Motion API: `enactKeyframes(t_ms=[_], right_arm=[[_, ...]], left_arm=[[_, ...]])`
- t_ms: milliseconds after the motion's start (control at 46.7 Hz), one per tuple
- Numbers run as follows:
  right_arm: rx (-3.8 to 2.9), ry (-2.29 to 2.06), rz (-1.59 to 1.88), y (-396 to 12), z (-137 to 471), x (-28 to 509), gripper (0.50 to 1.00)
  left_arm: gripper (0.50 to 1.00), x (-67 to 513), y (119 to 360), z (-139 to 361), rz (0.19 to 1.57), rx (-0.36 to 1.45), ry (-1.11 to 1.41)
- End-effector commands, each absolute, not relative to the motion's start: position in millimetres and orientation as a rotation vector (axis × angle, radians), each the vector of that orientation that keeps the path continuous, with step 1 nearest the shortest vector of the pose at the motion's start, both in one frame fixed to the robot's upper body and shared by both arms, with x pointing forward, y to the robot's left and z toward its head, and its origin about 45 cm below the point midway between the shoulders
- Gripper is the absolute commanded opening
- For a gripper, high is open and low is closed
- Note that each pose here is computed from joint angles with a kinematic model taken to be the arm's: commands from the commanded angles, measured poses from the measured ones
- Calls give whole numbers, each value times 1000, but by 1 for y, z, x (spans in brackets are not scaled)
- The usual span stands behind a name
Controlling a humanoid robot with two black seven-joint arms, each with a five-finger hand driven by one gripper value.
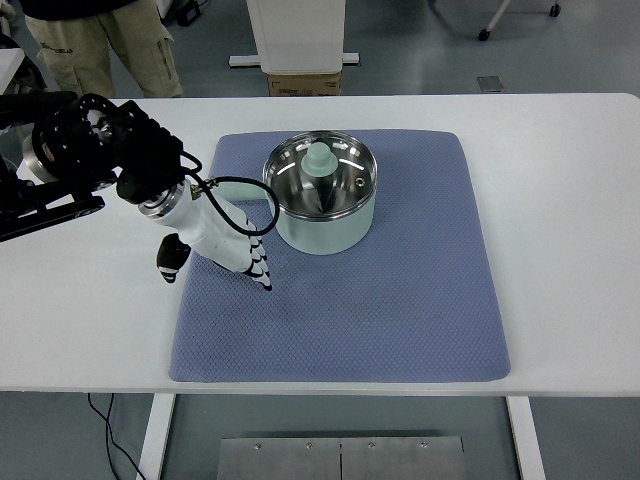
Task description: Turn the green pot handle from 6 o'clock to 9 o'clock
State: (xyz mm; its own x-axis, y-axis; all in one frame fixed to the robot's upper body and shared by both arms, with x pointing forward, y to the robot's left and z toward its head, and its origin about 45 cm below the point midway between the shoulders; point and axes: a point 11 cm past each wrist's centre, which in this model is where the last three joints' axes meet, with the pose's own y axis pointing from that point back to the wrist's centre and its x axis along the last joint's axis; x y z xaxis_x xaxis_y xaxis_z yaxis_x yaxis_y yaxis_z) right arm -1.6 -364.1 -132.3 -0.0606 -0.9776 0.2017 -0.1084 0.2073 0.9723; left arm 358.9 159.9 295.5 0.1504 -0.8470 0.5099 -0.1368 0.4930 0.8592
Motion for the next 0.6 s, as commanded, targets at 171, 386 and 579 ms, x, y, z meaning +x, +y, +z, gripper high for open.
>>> enactKeyframes(t_ms=[171,386,579], right_arm=[[1112,-1419,-1033,-364,-132,-1,1000],[1112,-1419,-1033,-364,-132,-1,1000],[1112,-1419,-1033,-364,-132,-1,1000]], left_arm=[[1000,342,126,319,-473,692,-1197],[1000,346,115,336,-254,475,-1036],[1000,373,122,352,4,331,-861]])
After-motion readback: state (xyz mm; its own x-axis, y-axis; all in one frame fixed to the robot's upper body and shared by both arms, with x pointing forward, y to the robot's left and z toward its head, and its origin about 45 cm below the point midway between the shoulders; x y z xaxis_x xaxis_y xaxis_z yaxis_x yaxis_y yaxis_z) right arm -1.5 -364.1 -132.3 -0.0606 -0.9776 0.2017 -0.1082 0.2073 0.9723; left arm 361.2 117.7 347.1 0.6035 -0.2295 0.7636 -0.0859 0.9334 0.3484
